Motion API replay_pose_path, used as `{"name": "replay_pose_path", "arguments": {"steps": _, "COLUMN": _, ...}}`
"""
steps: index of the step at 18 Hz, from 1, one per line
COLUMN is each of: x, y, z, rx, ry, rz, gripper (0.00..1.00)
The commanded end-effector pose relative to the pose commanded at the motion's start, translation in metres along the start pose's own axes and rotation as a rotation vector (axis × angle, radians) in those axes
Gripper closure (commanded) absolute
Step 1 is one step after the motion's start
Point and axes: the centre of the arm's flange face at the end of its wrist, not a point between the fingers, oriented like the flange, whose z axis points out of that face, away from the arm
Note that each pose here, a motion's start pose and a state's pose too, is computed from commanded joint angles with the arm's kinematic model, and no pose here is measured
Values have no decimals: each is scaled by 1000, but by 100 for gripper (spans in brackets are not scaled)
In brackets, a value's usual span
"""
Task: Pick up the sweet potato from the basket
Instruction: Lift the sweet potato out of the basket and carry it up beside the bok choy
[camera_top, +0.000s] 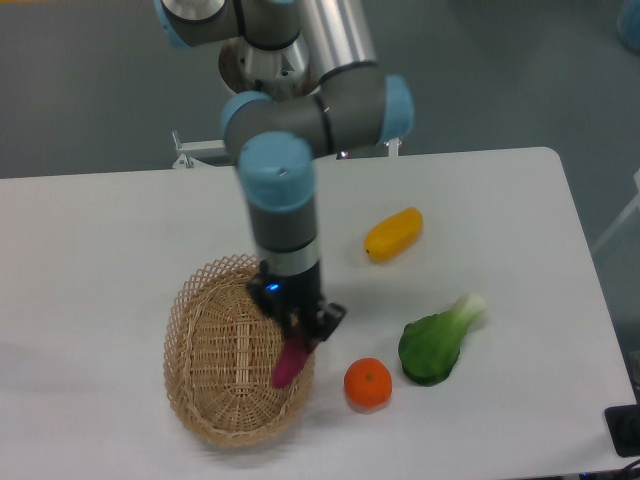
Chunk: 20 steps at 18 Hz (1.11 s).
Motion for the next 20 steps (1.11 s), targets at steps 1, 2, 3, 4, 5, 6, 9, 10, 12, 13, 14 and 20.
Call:
{"name": "replay_pose_path", "arguments": {"steps": 1, "x": -15, "y": 11, "z": -5, "rx": -2, "ry": 5, "rz": -6, "gripper": 60}}
{"name": "replay_pose_path", "arguments": {"steps": 2, "x": -30, "y": 21, "z": -10, "rx": -3, "ry": 14, "rz": -9, "gripper": 60}}
{"name": "replay_pose_path", "arguments": {"steps": 3, "x": -44, "y": 36, "z": -12, "rx": -18, "ry": 27, "rz": -6, "gripper": 60}}
{"name": "replay_pose_path", "arguments": {"steps": 4, "x": -57, "y": 49, "z": -15, "rx": -28, "ry": 32, "rz": 10, "gripper": 60}}
{"name": "replay_pose_path", "arguments": {"steps": 5, "x": -71, "y": 62, "z": -19, "rx": -34, "ry": 28, "rz": 17, "gripper": 61}}
{"name": "replay_pose_path", "arguments": {"steps": 6, "x": -81, "y": 74, "z": -21, "rx": -40, "ry": 29, "rz": 21, "gripper": 60}}
{"name": "replay_pose_path", "arguments": {"steps": 9, "x": -107, "y": 105, "z": -29, "rx": -56, "ry": 33, "rz": 57, "gripper": 61}}
{"name": "replay_pose_path", "arguments": {"steps": 10, "x": -112, "y": 113, "z": -30, "rx": -58, "ry": 38, "rz": 74, "gripper": 60}}
{"name": "replay_pose_path", "arguments": {"steps": 12, "x": -122, "y": 130, "z": -30, "rx": -65, "ry": 42, "rz": 93, "gripper": 60}}
{"name": "replay_pose_path", "arguments": {"steps": 13, "x": -125, "y": 136, "z": -30, "rx": -67, "ry": 44, "rz": 107, "gripper": 61}}
{"name": "replay_pose_path", "arguments": {"steps": 14, "x": -128, "y": 142, "z": -30, "rx": -68, "ry": 46, "rz": 115, "gripper": 60}}
{"name": "replay_pose_path", "arguments": {"steps": 20, "x": -129, "y": 148, "z": -27, "rx": -71, "ry": 54, "rz": 114, "gripper": 61}}
